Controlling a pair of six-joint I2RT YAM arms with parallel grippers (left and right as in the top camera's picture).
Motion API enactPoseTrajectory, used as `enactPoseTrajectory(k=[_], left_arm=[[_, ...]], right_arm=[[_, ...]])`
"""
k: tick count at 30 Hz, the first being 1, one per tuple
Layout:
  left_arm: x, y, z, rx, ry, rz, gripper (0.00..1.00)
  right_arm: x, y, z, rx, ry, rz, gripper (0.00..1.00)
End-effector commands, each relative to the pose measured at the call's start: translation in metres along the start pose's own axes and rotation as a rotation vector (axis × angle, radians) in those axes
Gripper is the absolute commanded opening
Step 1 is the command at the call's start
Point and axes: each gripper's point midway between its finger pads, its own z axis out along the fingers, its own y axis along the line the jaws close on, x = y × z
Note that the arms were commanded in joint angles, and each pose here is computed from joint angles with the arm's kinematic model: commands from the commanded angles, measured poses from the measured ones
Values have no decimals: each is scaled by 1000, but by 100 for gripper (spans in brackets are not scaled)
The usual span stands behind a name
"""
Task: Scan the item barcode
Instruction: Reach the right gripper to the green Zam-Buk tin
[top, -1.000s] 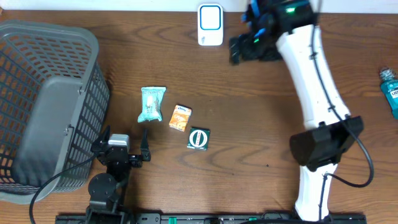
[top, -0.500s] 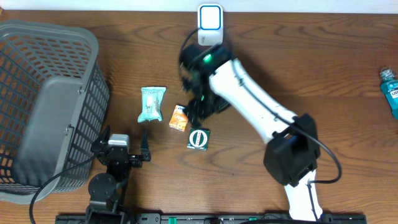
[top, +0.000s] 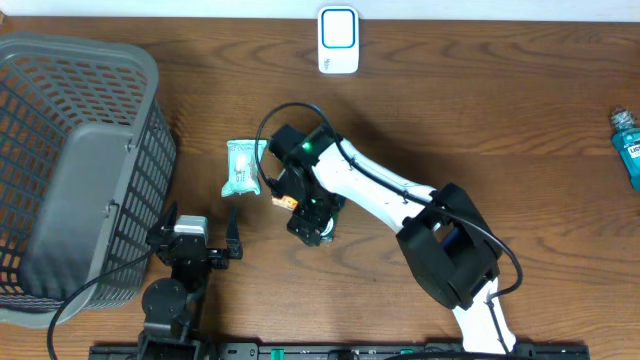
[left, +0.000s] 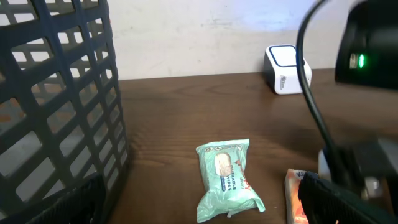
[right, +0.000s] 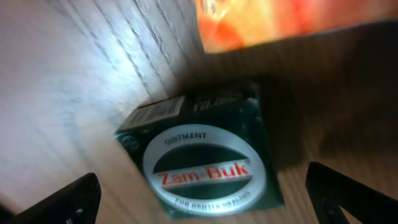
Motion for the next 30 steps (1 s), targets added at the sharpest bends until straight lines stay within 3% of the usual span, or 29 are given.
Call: enactPoseTrajectory(k=[1, 4, 8, 14, 18, 22, 30], left_arm=[[18, 3, 1, -15, 55, -2, 98], [18, 2, 1, -15, 55, -2, 98], [18, 3, 1, -15, 55, -2, 98], [18, 2, 1, -15, 55, -2, 97], [18, 3, 1, -15, 55, -2, 98], [18, 2, 1, -15, 55, -2, 98], [18, 2, 1, -15, 55, -2, 98]], right_arm=[[13, 3, 20, -22, 37, -16, 99], [20, 3, 31, -26, 51, -13, 99], [24, 1, 36, -19, 59, 9, 77], [34, -20, 34, 53, 92, 32, 70], [46, -46, 28, 157, 145, -4, 70], [58, -77, 9, 266, 190, 70, 68], [13, -49, -50, 16, -35, 368, 75]])
